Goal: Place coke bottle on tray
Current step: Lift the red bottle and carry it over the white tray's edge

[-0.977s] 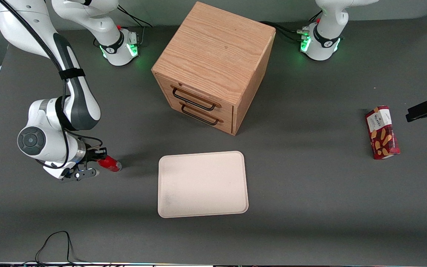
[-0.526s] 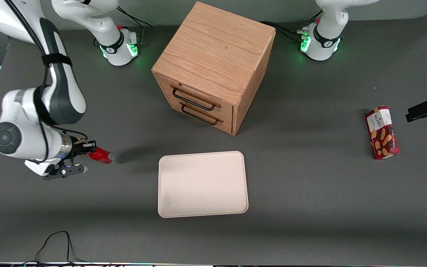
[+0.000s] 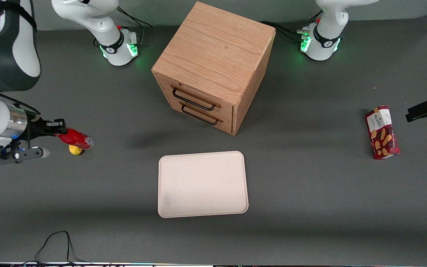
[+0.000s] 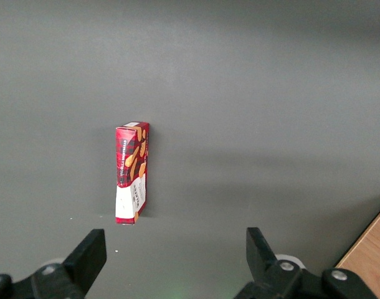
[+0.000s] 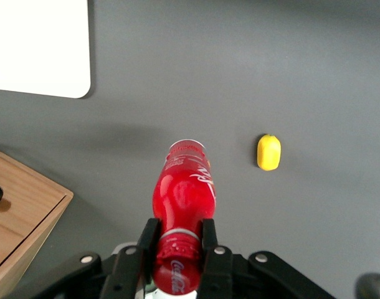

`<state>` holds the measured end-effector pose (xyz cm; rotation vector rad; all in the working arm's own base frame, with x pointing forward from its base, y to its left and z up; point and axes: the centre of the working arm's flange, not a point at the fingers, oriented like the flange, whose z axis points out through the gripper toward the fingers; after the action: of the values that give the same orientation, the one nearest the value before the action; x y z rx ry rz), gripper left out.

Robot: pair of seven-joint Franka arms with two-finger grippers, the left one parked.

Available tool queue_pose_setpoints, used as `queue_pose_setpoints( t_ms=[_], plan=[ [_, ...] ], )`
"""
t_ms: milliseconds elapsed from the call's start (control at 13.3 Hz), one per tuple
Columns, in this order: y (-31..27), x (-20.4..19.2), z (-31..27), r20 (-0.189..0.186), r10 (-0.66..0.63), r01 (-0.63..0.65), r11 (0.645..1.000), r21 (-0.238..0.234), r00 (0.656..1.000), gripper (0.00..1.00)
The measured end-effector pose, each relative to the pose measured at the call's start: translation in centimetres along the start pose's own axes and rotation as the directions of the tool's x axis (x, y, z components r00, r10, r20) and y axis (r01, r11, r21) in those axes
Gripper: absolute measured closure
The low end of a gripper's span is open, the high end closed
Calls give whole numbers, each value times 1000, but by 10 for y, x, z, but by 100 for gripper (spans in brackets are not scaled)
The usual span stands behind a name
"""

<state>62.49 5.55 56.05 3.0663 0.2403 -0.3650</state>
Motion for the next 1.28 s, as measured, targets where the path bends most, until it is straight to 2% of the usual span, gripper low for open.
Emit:
queue_pose_setpoints(
  t_ms=[376, 676, 827, 977, 1277],
  plan=[
    [-10, 12, -1, -6, 35, -35, 999, 1, 999, 68],
    [-88, 72, 41, 9, 76, -76, 996, 36, 997, 68],
    [-118, 109, 74, -27, 83, -81, 995, 64, 996, 68],
    [-133, 138, 100, -88, 70, -61, 993, 98, 994, 68],
    [-163, 164, 132, -146, 68, -50, 991, 124, 987, 68]
  ],
)
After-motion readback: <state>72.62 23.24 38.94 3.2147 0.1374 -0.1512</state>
